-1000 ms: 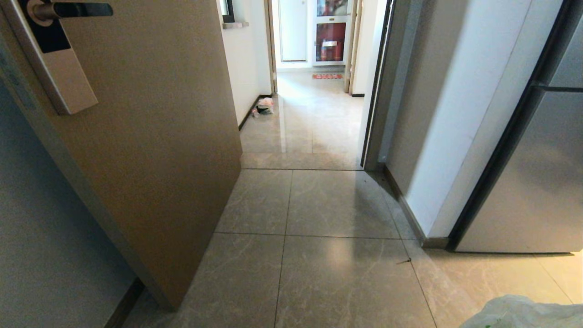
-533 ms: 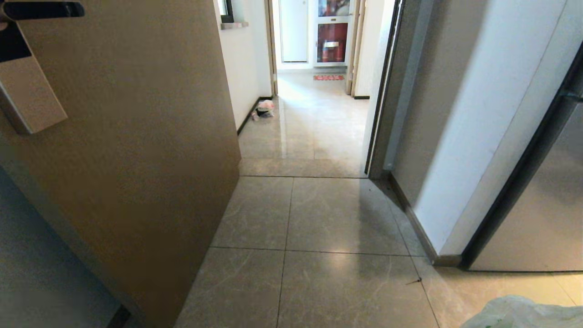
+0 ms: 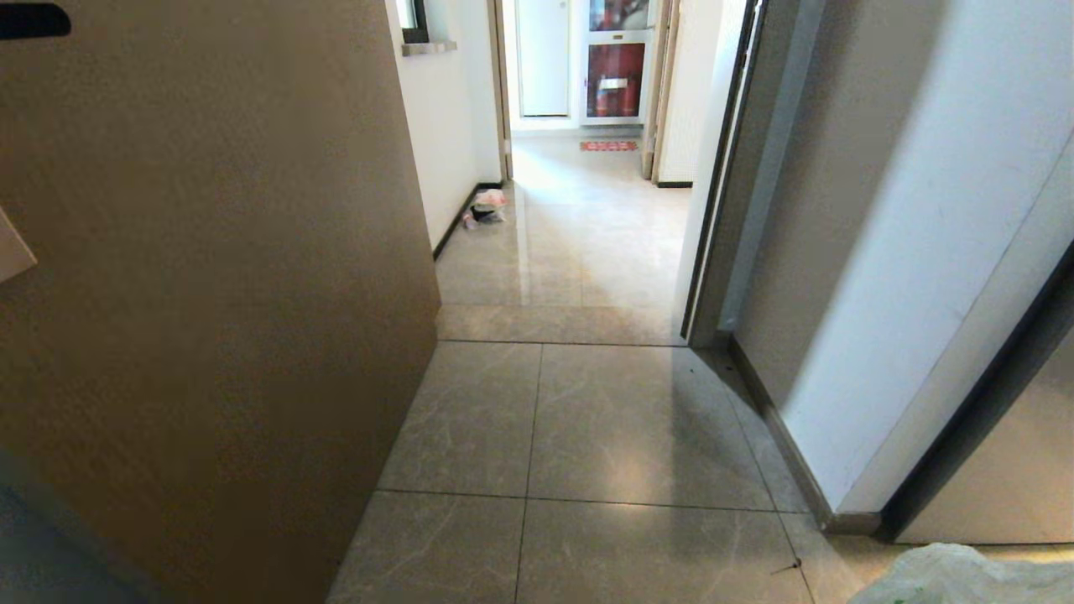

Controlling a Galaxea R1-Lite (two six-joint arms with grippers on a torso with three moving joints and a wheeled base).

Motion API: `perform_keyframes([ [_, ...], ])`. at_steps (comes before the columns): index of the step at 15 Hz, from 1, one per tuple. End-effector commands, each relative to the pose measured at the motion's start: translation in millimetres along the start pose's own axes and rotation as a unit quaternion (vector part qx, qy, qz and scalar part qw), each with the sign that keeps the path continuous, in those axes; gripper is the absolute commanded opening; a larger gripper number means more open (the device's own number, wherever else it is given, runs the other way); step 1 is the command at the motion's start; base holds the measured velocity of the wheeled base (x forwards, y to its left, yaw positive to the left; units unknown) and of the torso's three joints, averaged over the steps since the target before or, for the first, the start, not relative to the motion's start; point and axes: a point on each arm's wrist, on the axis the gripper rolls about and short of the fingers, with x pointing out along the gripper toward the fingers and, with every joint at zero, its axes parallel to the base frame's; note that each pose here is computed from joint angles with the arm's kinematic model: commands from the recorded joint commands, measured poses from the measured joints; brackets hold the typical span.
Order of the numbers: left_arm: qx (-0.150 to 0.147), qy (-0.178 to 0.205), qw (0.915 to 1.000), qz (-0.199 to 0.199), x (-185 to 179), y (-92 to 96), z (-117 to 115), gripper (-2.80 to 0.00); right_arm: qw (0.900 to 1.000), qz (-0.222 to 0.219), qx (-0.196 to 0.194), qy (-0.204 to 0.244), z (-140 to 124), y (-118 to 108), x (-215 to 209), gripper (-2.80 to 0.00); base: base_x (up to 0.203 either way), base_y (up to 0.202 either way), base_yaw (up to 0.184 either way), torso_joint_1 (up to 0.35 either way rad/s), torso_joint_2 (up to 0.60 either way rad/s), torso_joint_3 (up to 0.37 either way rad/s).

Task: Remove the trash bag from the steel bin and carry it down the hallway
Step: Put the trash bag at the door

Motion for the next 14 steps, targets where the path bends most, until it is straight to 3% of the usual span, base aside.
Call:
perform_keyframes([
  [1,0.000,0.001,1.0000,0.000,0.1,0.0,0.0,-2.80,1.000,-0.001,0.000,-0.019,-1.0,0.1,-2.9,-2.80,0.191,0.000,0.001,0.002,0.01,0.002],
  [14,0.000,0.001,1.0000,0.000,0.1,0.0,0.0,-2.80,1.000,-0.001,0.000,-0.019,-1.0,0.1,-2.9,-2.80,0.192,0.000,0.001,0.002,0.00,0.002],
])
